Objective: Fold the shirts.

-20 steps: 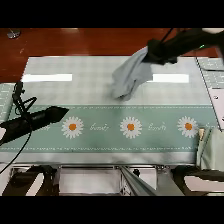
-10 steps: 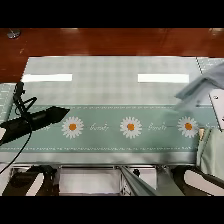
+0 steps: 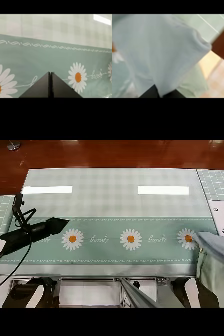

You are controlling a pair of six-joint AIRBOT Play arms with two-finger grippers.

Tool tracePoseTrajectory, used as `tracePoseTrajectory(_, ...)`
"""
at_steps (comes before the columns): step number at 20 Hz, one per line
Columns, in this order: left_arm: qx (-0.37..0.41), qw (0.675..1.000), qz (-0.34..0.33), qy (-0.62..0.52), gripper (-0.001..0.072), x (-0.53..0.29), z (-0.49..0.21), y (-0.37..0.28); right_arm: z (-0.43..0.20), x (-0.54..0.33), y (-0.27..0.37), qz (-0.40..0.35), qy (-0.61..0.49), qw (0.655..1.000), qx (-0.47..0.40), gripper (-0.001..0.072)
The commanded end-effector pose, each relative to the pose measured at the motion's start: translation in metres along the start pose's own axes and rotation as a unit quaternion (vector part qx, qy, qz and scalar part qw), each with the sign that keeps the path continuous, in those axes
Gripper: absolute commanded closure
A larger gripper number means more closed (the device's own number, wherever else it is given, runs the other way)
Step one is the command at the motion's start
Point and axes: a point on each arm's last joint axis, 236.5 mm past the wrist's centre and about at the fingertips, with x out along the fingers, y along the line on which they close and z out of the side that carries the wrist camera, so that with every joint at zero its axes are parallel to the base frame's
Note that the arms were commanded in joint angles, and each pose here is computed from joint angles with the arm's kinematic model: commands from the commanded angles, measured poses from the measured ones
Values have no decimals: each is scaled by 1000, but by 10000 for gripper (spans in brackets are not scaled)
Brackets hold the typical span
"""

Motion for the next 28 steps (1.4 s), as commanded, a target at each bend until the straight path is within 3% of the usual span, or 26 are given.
tracePoseTrajectory(1,0,1000,2,-10,686,0,5,1,-56,41,-45,-76,26,995,60,606)
tracePoseTrajectory(2,1,1000,2,-11,686,0,5,1,-59,45,-45,-79,33,994,66,297)
tracePoseTrajectory(3,8,1000,4,-18,686,0,9,2,-54,47,-38,-65,41,995,55,81)
tracePoseTrajectory(6,25,997,13,-73,686,-5,49,-2,-5,26,7,28,39,999,14,87)
tracePoseTrajectory(8,46,994,5,-96,686,-12,92,-23,41,-7,59,140,20,990,6,109)
tracePoseTrajectory(10,83,990,-16,-110,686,-19,141,-60,79,-55,141,286,-5,958,-39,331)
tracePoseTrajectory(12,126,986,-53,-98,687,-23,176,-110,86,-112,236,418,-45,897,-133,618)
tracePoseTrajectory(13,157,981,-76,-80,687,-22,183,-138,73,-136,283,465,-73,860,-197,681)
tracePoseTrajectory(14,188,976,-94,-56,687,-19,179,-161,54,-148,321,479,-99,833,-258,681)
tracePoseTrajectory(16,245,966,-78,0,687,2,156,-173,-4,-138,382,428,-144,799,-397,681)
tracePoseTrajectory(19,187,977,32,94,686,48,105,-106,-75,-38,417,269,-116,816,-498,682)
tracePoseTrajectory(22,144,970,110,165,686,66,60,-22,-99,56,403,186,-37,837,-513,682)
tracePoseTrajectory(28,75,973,154,157,686,69,70,32,-94,69,403,186,-26,847,-498,682)
